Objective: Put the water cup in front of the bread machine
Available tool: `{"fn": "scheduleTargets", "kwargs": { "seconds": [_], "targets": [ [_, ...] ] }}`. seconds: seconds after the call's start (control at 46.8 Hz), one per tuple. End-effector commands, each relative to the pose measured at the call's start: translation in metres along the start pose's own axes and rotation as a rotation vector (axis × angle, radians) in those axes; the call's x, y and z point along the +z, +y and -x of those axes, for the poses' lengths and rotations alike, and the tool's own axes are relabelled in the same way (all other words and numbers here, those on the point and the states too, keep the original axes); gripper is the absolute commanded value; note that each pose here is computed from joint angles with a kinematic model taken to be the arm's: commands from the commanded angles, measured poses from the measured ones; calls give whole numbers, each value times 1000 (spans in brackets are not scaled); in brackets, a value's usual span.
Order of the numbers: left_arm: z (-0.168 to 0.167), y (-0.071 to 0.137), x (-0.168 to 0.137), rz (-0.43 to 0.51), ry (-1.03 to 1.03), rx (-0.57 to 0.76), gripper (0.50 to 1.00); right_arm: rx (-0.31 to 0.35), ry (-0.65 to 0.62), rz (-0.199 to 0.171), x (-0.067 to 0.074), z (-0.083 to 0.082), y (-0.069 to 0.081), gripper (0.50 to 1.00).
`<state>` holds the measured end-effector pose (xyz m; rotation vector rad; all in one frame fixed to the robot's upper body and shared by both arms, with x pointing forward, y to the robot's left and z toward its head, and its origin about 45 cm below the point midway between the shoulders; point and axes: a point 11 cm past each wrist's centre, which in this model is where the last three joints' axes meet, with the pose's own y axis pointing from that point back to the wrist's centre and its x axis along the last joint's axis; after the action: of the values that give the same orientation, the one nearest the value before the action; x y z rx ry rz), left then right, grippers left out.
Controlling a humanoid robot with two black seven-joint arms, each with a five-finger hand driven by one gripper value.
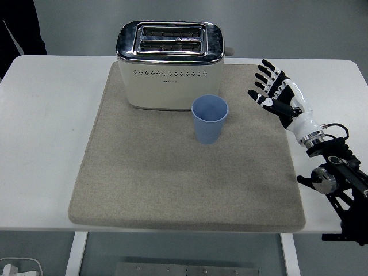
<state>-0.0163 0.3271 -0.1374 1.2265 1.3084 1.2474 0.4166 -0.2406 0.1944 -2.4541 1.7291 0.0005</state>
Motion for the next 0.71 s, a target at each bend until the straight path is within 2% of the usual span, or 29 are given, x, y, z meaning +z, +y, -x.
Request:
{"fn": "scheduleTargets", "kwargs": {
  "seconds": [0.0, 0.256, 0.47, 0.684],
  "targets": [
    [0, 0, 0, 0, 0, 0, 1000, 23, -7, 3, -4, -13, 3, 924],
    [0, 0, 0, 0, 0, 0, 1000, 53, 27, 10, -16, -47, 13, 924],
    [0, 0, 0, 0, 0, 0, 1000, 78, 44, 18, -21, -66, 20, 924],
    [0, 0, 0, 0, 0, 0, 1000, 96, 67, 26, -23, -78, 24, 924]
  ]
}}
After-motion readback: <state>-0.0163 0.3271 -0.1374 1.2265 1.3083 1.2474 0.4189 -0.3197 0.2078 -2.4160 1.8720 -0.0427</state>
